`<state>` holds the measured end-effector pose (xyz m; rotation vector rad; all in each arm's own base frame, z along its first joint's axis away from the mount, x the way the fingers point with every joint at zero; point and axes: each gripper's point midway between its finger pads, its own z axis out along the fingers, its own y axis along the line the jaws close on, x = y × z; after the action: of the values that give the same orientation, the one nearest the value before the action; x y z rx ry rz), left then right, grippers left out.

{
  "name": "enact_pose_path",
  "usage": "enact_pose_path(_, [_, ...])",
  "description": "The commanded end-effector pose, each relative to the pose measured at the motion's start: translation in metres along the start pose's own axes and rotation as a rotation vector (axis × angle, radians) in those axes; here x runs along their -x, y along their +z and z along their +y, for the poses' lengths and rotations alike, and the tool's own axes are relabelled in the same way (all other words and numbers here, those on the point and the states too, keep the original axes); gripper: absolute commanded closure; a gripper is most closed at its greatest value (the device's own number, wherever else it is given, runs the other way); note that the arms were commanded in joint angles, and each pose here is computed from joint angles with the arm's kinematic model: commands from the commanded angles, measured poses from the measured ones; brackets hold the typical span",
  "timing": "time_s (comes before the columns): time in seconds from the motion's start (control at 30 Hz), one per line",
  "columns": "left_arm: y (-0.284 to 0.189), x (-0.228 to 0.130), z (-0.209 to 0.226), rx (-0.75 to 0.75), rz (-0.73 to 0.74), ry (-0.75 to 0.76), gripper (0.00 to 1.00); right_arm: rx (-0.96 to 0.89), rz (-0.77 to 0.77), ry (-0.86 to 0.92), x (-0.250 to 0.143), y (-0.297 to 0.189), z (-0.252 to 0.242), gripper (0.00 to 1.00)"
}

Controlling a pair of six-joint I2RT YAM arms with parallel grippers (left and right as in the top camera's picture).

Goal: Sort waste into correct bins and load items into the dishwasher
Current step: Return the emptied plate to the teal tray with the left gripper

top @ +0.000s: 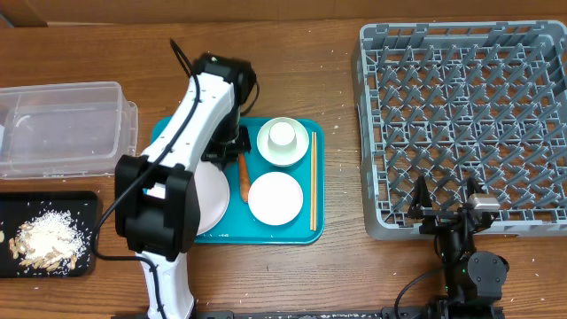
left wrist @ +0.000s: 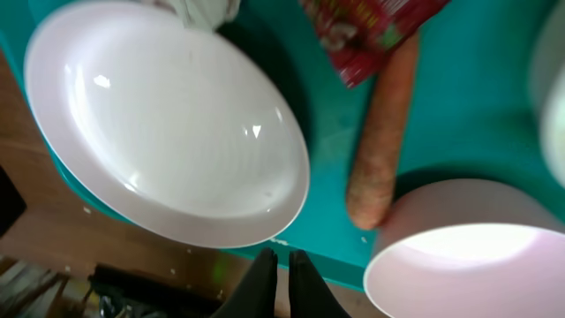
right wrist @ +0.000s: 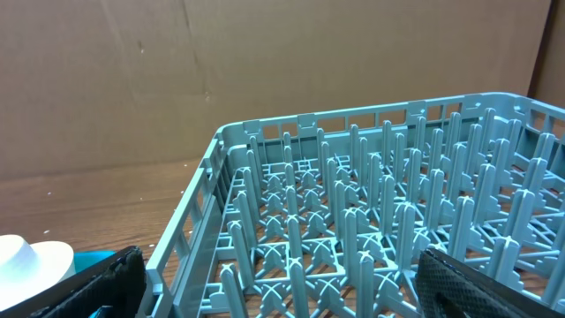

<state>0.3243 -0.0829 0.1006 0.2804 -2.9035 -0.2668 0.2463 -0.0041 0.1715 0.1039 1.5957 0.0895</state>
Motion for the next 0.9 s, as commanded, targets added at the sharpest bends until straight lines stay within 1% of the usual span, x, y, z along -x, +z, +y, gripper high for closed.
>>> enact_pose_path(0.0, [-0.044,0.007,-0.002,-0.086,-0.143,0.003,0.87,-0.012,-0.006,-0.004,-0.001,0.000,-0.002,0.00])
enact_pose_path(0.03, [-0.046,0.008,-0.002,-0.092,-0.153,0.002,0.76,-0.012,-0.006,-0.004,-0.001,0.000,-0.002,0.00])
enact_pose_path(0.07, [-0.046,0.007,-0.002,-0.094,-0.150,0.003,0.69,-0.012,-0.006,-0.004,-0.001,0.000,-0.002,0.00])
enact_pose_path(0.1, [-0.045,0.006,-0.004,-0.105,-0.139,0.008,0.69,-0.012,-0.006,-0.004,-0.001,0.000,-0.002,0.00])
enact_pose_path(0.17, [-0.046,0.000,-0.018,-0.179,-0.105,0.041,0.76,-0.012,-0.006,-0.004,-0.001,0.000,-0.002,0.00])
enact_pose_path(0.2, [-0.047,-0.002,-0.025,-0.218,-0.096,0.070,0.76,-0.012,-0.006,-0.004,-0.001,0.000,-0.002,0.00])
enact_pose_path(0.23, [-0.050,-0.001,-0.037,-0.268,-0.108,0.137,0.71,-0.012,-0.006,-0.004,-0.001,0.000,-0.002,0.00])
enact_pose_path(0.27, [-0.050,0.001,-0.039,-0.271,-0.121,0.155,0.65,-0.012,-0.006,-0.004,-0.001,0.000,-0.002,0.00])
enact_pose_path(0.3, [-0.051,0.002,-0.042,-0.275,-0.131,0.175,0.57,-0.012,-0.006,-0.004,-0.001,0.000,-0.002,0.00])
enact_pose_path(0.33, [-0.051,0.001,-0.044,-0.277,-0.134,0.185,0.53,-0.012,-0.006,-0.004,-0.001,0.000,-0.002,0.00])
enact_pose_path(0.37, [-0.051,0.001,-0.044,-0.275,-0.135,0.186,0.52,-0.012,-0.006,-0.004,-0.001,0.000,-0.002,0.00])
enact_pose_path(0.4, [-0.050,0.003,-0.040,-0.254,-0.144,0.182,0.52,-0.012,-0.006,-0.004,-0.001,0.000,-0.002,0.00])
enact_pose_path(0.47, [-0.051,0.011,-0.025,-0.206,-0.165,0.133,0.58,-0.012,-0.006,-0.004,-0.001,0.000,-0.002,0.00])
enact_pose_path(0.6, [-0.061,0.018,-0.008,-0.256,-0.159,0.077,0.64,-0.012,-0.006,-0.004,-0.001,0.000,-0.002,0.00])
enact_pose_path(0.63, [-0.068,0.023,0.002,-0.246,-0.181,0.074,0.68,-0.012,-0.006,-0.004,-0.001,0.000,-0.002,0.00])
enact_pose_path(0.67, [-0.072,0.025,0.013,-0.232,-0.194,0.053,0.69,-0.012,-0.006,-0.004,-0.001,0.000,-0.002,0.00])
enact_pose_path(0.7, [-0.082,0.029,0.025,-0.232,-0.214,0.023,0.76,-0.012,-0.006,-0.004,-0.001,0.000,-0.002,0.00])
enact_pose_path(0.73, [-0.089,0.030,0.032,-0.241,-0.230,0.003,0.78,-0.012,-0.006,-0.004,-0.001,0.000,-0.002,0.00])
enact_pose_path(0.8, [-0.102,0.034,0.044,-0.261,-0.272,-0.035,0.76,-0.012,-0.006,-0.004,-0.001,0.000,-0.002,0.00])
enact_pose_path(0.83, [-0.107,0.036,0.049,-0.274,-0.292,-0.051,0.67,-0.012,-0.006,-0.004,-0.001,0.000,-0.002,0.00])
enact_pose_path(0.87, [-0.109,0.036,0.050,-0.286,-0.298,-0.056,0.62,-0.012,-0.006,-0.004,-0.001,0.000,-0.002,0.00])
